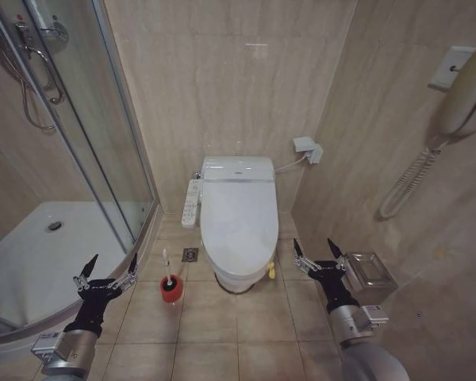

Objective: Open the toilet lid, clean the toilet bowl with a toilet brush, close the toilet lid, and flush.

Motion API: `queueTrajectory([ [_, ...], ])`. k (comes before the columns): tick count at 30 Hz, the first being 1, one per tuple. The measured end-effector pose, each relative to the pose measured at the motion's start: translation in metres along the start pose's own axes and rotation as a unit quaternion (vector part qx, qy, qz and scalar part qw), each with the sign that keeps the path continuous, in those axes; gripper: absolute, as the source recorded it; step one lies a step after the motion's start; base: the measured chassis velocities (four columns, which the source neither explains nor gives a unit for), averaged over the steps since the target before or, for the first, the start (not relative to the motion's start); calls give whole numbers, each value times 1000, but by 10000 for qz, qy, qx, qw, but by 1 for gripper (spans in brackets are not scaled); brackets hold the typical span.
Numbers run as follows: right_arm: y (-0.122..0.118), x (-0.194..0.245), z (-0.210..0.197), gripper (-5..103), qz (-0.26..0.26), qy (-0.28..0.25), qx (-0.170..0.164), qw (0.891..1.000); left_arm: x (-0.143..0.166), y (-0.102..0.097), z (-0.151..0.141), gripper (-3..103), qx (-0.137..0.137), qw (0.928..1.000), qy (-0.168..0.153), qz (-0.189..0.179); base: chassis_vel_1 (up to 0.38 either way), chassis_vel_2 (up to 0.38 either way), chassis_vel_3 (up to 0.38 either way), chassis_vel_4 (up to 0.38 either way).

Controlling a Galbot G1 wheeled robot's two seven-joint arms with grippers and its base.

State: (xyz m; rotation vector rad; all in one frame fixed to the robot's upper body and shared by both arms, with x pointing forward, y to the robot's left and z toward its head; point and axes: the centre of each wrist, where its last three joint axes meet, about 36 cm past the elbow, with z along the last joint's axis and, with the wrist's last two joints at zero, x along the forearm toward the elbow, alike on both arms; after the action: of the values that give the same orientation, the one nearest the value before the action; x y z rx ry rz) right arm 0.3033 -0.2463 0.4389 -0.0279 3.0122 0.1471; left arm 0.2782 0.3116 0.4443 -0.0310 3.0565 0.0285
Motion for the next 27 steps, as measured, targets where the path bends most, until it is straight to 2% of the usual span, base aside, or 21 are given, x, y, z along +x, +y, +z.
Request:
queueTrajectory([
  [11,0,0,5,100,86,27,0,10000,0,0,0,100,0,10000,0,0,-150,140,144,-143],
  [18,-4,4,18,100,178,-3,123,9998,0,0,0,100,0,10000,0,0,-119,133,135,-129],
  [23,-4,6,24,100,178,-70,94,9998,0,0,0,100,0,10000,-1,0,-79,73,64,-77],
  [27,0,19,37,100,177,85,91,9998,0,0,0,100,0,10000,0,0,0,0,0,0],
])
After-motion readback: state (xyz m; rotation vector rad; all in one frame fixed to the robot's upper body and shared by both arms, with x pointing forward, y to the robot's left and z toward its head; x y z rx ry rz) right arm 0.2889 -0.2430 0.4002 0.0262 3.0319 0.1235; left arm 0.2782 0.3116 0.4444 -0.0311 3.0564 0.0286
